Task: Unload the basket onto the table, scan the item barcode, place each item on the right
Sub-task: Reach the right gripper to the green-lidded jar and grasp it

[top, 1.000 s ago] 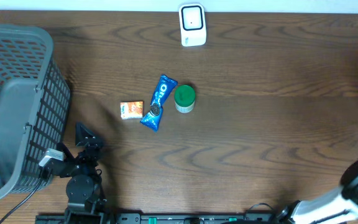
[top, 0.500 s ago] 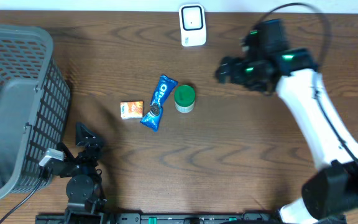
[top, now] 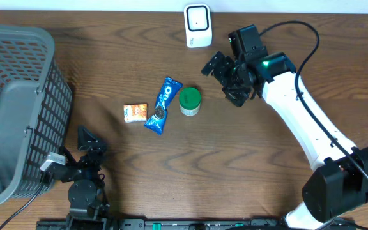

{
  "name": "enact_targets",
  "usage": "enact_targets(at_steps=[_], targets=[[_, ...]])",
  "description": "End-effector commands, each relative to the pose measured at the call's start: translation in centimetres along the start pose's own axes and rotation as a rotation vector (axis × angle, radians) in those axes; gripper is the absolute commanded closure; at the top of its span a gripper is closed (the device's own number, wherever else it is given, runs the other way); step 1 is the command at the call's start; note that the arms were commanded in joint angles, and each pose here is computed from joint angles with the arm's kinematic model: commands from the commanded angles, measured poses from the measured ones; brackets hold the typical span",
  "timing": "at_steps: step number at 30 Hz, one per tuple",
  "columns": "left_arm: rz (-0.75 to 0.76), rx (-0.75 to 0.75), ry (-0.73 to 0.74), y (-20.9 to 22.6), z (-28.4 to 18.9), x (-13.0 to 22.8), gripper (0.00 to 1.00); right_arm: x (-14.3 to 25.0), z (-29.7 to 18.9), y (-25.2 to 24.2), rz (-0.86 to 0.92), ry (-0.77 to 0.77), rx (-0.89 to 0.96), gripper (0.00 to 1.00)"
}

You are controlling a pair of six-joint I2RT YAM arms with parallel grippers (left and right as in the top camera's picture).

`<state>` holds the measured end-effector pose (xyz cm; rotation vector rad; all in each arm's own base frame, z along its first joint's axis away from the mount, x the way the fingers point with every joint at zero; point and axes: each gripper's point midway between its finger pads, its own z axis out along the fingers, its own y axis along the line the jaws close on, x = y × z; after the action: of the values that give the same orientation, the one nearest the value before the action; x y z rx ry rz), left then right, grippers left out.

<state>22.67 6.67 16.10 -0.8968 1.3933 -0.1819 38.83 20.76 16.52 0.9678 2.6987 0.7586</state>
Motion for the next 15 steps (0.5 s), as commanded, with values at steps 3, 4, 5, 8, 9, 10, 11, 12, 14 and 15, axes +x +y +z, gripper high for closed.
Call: enact_targets(at_steps=[3, 4, 5, 8, 9, 10, 11, 12, 14, 15], targets=[[0.030, -0.034, 0.022, 1.1, 0.1, 1.0, 0.02, 4.1, 0.2, 0.5, 0.387, 0.112, 0.024, 0.01], [0.030, -0.034, 0.022, 1.1, 0.1, 1.0, 0.02, 5.2, 0.4, 0.4, 0.476, 0.127, 0.052, 0.01], [0.030, -0.034, 0.022, 1.1, 0.1, 1.0, 0.02, 5.9, 0.6, 0.5, 0.525, 0.126, 0.061, 0.01], [0.030, -0.034, 0.022, 1.1, 0.1, 1.0, 0.02, 7.1, 1.4, 1.0, 0.651, 0.075, 0.071, 0.01], [0.030, -0.034, 0.022, 1.1, 0.1, 1.0, 0.02, 7.4, 1.6, 1.2, 0.683, 0.064, 0.072, 0.01], [0.030, -0.034, 0.022, 1.1, 0.1, 1.0, 0.02, 7.6, 1.9, 1.2, 0.716, 0.063, 0.076, 0.01], [0.030, -0.034, 0.022, 1.1, 0.1, 1.0, 0.02, 7.9, 2.4, 1.3, 0.744, 0.066, 0.081, 0.01], [0.030, -0.034, 0.022, 1.1, 0.1, 1.0, 0.02, 7.9, 2.9, 1.6, 0.739, 0.069, 0.073, 0.01], [0.030, -0.034, 0.022, 1.1, 0.1, 1.0, 0.02, 8.2, 4.5, 2.2, 0.728, 0.085, 0.063, 0.02], [0.030, -0.034, 0.022, 1.1, 0.1, 1.0, 0.02, 8.1, 5.6, 2.3, 0.728, 0.095, 0.063, 0.02]])
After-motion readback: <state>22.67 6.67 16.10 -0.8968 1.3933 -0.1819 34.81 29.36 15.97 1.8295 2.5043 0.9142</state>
